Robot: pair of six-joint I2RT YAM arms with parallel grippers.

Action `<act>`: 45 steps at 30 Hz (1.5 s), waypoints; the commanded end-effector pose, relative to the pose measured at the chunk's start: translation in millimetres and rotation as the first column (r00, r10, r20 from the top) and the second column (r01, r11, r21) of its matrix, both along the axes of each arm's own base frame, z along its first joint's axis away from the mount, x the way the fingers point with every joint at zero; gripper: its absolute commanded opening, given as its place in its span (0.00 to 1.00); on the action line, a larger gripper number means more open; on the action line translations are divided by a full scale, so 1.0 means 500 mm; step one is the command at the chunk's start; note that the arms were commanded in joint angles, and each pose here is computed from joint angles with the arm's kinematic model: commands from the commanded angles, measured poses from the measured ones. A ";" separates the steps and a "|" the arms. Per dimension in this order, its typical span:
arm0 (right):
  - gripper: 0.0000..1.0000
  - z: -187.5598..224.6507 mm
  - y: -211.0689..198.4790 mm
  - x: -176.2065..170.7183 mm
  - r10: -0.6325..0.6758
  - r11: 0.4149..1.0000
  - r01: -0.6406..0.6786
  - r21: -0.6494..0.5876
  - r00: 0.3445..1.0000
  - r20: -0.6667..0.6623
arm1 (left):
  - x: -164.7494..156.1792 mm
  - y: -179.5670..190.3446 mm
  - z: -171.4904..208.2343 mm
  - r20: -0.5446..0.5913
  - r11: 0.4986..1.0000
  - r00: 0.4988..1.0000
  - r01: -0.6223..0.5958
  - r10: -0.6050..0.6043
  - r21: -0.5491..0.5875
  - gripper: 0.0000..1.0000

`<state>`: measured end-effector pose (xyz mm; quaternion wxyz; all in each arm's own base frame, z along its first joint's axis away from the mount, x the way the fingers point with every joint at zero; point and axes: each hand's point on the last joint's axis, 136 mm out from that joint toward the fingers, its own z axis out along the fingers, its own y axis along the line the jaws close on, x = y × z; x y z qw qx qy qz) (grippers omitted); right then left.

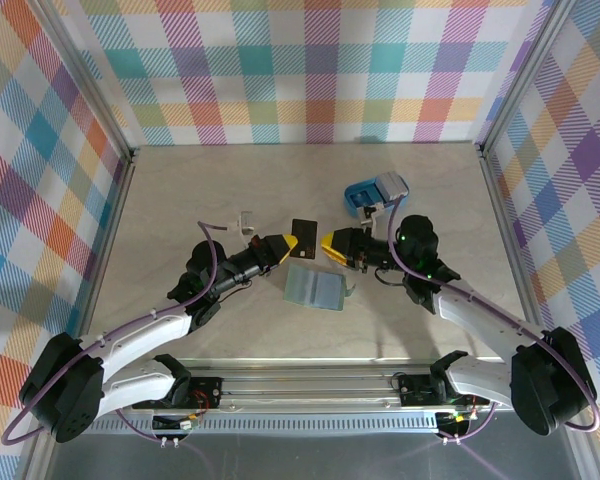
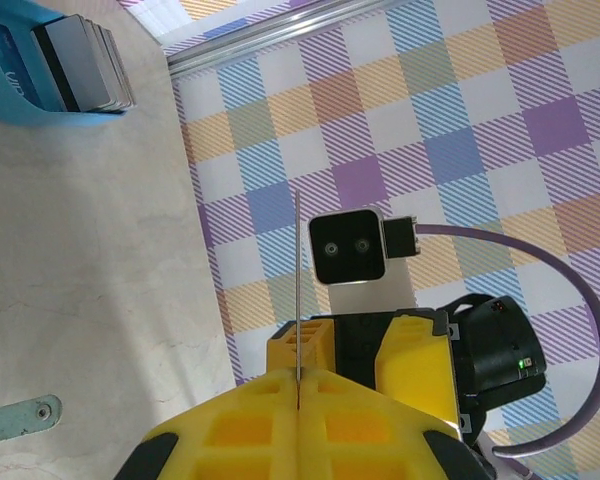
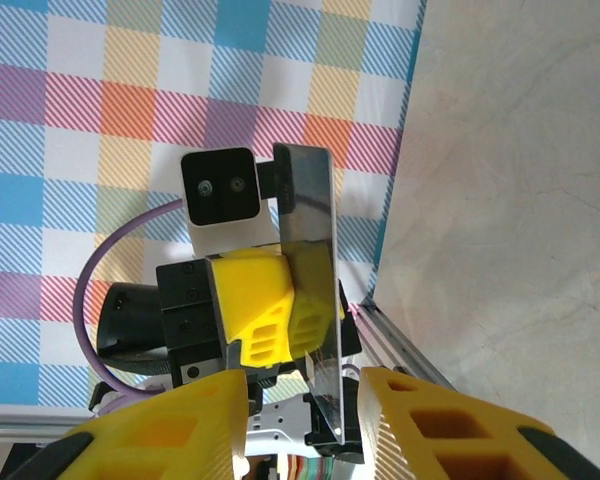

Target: Put the credit cards into the card holder

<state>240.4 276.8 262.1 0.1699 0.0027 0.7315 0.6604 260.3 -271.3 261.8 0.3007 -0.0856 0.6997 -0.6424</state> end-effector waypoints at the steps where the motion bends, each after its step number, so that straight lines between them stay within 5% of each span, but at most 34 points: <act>1: 0.35 0.014 0.013 -0.003 0.030 0.999 -0.031 0.035 0.999 0.024 | -0.003 -0.005 0.038 0.050 0.999 0.999 0.008 -0.006 -0.045 0.00; 8: 0.34 0.007 0.026 -0.004 0.046 0.998 -0.047 0.032 0.999 0.016 | -0.004 -0.010 0.034 0.045 0.999 0.999 0.015 -0.013 -0.046 0.00; 17: 0.15 0.017 0.039 -0.007 0.068 0.996 -0.070 0.046 0.996 0.055 | -0.006 -0.025 0.022 0.031 0.999 0.999 0.034 -0.033 -0.039 0.00; 20: 0.01 0.016 0.039 -0.006 0.060 0.997 -0.063 0.042 0.996 0.064 | -0.006 -0.027 0.018 0.031 0.999 0.999 0.039 -0.038 -0.036 0.01; 24: 0.00 -0.004 0.027 -0.001 0.017 1.000 -0.016 -0.009 0.998 0.055 | -0.001 -0.011 0.002 0.022 1.000 1.000 0.002 -0.002 0.002 0.58; 27: 0.00 -0.037 0.010 0.000 -0.026 0.996 0.030 -0.088 0.999 0.042 | 0.007 0.020 -0.028 -0.004 0.996 0.998 -0.060 0.061 0.063 0.72; 30: 0.00 -0.074 -0.006 -0.009 -0.042 0.985 0.047 -0.168 0.999 0.029 | 0.008 0.039 -0.083 -0.056 0.977 0.996 -0.060 0.073 0.205 0.73; 38: 0.00 -0.186 -0.061 -0.054 -0.101 0.937 0.082 -0.339 0.994 -0.038 | -0.010 0.021 -0.229 -0.099 0.839 0.987 0.162 -0.129 0.520 0.61; 45: 0.00 -0.219 -0.075 -0.058 -0.125 0.912 0.095 -0.398 0.991 -0.051 | 0.010 0.027 -0.318 -0.141 0.757 0.982 0.186 -0.124 0.626 0.54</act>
